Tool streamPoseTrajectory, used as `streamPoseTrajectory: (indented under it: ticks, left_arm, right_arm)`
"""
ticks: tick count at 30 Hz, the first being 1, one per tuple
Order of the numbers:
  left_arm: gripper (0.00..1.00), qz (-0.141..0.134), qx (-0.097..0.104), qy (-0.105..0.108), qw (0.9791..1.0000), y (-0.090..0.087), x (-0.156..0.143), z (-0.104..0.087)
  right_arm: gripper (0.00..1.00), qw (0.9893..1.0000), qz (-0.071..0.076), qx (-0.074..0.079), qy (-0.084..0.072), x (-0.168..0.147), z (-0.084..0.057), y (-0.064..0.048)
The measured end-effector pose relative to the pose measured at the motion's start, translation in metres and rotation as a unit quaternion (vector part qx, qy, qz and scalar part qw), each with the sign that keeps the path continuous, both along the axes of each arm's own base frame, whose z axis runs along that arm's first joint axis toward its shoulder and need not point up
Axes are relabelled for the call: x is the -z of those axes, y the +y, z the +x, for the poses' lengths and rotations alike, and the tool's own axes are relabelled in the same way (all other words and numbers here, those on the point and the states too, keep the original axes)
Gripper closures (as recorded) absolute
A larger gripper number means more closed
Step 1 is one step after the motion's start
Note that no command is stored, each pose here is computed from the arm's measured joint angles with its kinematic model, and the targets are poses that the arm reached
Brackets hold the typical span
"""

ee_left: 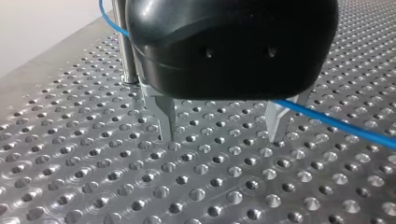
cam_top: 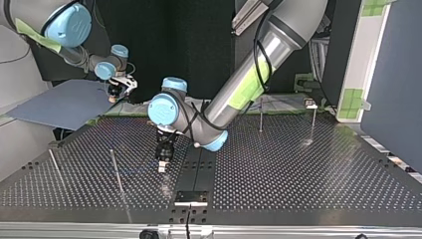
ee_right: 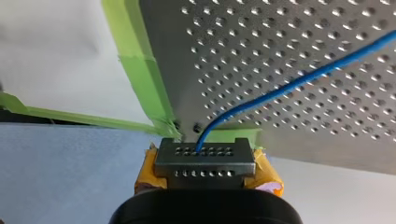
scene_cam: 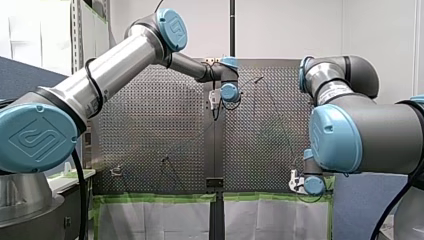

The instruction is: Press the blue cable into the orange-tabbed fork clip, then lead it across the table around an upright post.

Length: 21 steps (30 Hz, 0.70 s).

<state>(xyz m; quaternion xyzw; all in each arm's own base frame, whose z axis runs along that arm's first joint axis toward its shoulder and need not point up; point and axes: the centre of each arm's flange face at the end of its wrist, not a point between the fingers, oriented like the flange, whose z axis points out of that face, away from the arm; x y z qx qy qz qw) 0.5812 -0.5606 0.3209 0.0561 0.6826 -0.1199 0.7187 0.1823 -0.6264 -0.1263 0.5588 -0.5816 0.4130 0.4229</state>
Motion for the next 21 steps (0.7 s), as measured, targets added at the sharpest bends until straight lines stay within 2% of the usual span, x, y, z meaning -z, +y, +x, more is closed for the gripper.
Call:
streamPoseTrajectory:
  ticks: [4,7,12,17,21]
  left_arm:
    - [0.05,0.003,-0.004,0.004,1.0000,0.001,0.001,-0.001]
    - [0.05,0.006,-0.007,0.006,0.9999,0.001,0.001,-0.002]
    - [0.05,0.014,-0.008,0.008,0.9998,0.000,0.002,-0.005]
    - [0.05,0.019,-0.015,0.011,0.9997,0.001,0.003,-0.006]
    - [0.03,0.013,-0.015,0.018,0.9996,0.002,0.003,-0.007]
  right_arm:
    - [1.00,1.0000,0.006,-0.002,0.001,0.018,0.000,0.003]
    - [1.00,1.0000,-0.003,-0.004,0.000,0.022,0.001,0.001]
    - [1.00,0.9996,-0.024,-0.014,-0.004,0.017,0.005,-0.012]
    - [1.00,0.9993,-0.031,-0.021,-0.008,0.012,0.005,-0.021]
    - [1.00,0.9993,-0.030,-0.021,-0.010,0.012,0.003,-0.022]
